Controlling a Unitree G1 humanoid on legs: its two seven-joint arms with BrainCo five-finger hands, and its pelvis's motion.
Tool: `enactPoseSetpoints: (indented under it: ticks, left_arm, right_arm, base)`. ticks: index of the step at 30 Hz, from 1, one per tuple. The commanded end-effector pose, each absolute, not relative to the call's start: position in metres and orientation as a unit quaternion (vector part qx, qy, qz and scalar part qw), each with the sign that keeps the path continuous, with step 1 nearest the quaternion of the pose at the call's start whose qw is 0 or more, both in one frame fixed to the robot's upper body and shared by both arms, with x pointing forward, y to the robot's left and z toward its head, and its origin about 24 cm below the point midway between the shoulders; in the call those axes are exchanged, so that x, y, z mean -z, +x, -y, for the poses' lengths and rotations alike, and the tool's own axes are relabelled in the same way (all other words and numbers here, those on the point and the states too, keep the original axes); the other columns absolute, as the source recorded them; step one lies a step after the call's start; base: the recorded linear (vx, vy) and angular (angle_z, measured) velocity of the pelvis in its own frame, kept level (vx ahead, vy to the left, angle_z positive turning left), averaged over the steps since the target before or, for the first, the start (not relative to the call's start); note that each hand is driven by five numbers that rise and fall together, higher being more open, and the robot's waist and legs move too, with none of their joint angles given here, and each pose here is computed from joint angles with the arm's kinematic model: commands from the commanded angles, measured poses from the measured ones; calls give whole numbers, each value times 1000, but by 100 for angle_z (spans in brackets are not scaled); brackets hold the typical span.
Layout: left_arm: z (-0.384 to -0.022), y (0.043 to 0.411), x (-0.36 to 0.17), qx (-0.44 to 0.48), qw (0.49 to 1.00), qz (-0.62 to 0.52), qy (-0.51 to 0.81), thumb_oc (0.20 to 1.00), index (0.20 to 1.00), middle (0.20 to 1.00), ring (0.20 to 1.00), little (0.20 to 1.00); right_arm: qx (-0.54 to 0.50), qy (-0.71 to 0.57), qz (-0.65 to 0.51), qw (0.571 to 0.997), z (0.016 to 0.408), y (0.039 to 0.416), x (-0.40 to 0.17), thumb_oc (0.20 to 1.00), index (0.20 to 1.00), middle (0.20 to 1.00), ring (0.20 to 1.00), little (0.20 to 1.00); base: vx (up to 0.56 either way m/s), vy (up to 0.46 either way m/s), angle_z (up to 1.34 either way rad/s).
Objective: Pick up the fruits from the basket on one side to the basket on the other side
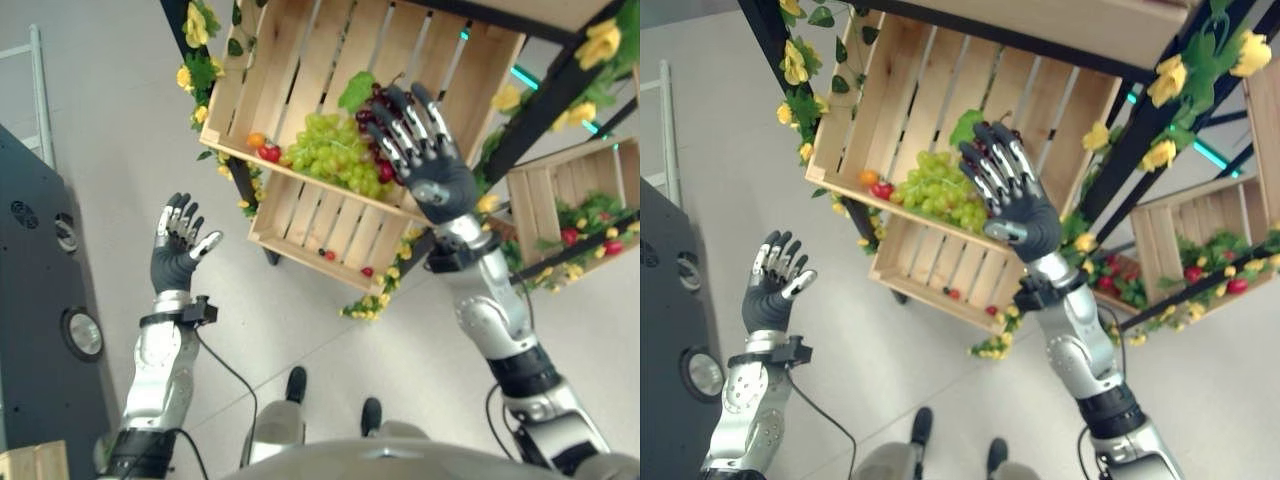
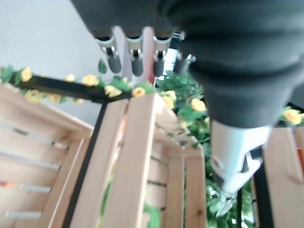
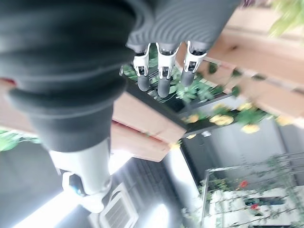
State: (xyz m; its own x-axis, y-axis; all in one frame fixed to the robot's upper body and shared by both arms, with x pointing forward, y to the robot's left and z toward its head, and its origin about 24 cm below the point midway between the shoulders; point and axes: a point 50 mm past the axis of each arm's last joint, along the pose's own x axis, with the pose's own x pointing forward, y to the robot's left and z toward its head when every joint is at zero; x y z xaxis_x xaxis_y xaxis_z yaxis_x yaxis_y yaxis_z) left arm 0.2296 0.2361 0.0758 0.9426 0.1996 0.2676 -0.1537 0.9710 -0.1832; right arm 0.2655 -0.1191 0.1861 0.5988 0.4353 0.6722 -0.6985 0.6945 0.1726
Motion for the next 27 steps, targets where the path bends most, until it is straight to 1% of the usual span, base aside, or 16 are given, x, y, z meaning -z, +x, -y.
enactPoseSetpoints:
  ticks: [1,10,12,14,22,23,24,27]
  left_arm:
    - [-248,228,-90,-85,980,180,-25,1000,1000,1000,1000,1000]
    - [-240,227,-78,-96,981,160,-59,1000,1000,1000,1000,1000]
    - [-237,227,-77,-92,981,157,-64,1000,1000,1000,1000,1000]
    - [-232,230,-75,-85,982,154,-72,1000,1000,1000,1000,1000]
    - [-227,233,-77,-68,982,159,-75,1000,1000,1000,1000,1000]
    - [-226,232,-78,-64,982,160,-76,1000,1000,1000,1000,1000]
    - [-226,232,-77,-64,982,159,-76,1000,1000,1000,1000,1000]
    - [-228,232,-78,-79,982,159,-67,1000,1000,1000,1000,1000]
  right_arm:
    - [-328,218,379,837,118,251,-208,1000,1000,1000,1000,1000]
    - [-343,231,369,832,113,253,-210,1000,1000,1000,1000,1000]
    - [-336,223,370,837,120,252,-210,1000,1000,1000,1000,1000]
    - [-323,221,375,841,126,252,-211,1000,1000,1000,1000,1000]
    - [-305,214,368,852,134,251,-205,1000,1000,1000,1000,1000]
    - [-278,209,360,866,141,253,-198,1000,1000,1000,1000,1000]
    - [-278,209,359,866,141,253,-197,1000,1000,1000,1000,1000]
    - [-193,211,328,900,159,257,-174,1000,1000,1000,1000,1000]
  base:
    - [-52,-83,72]
    - [-183,-118,54]
    - [-323,-140,21]
    - [-290,-84,113]
    - [-303,29,55]
    - [-107,90,76]
    - [-226,243,89]
    - [-203,315,50]
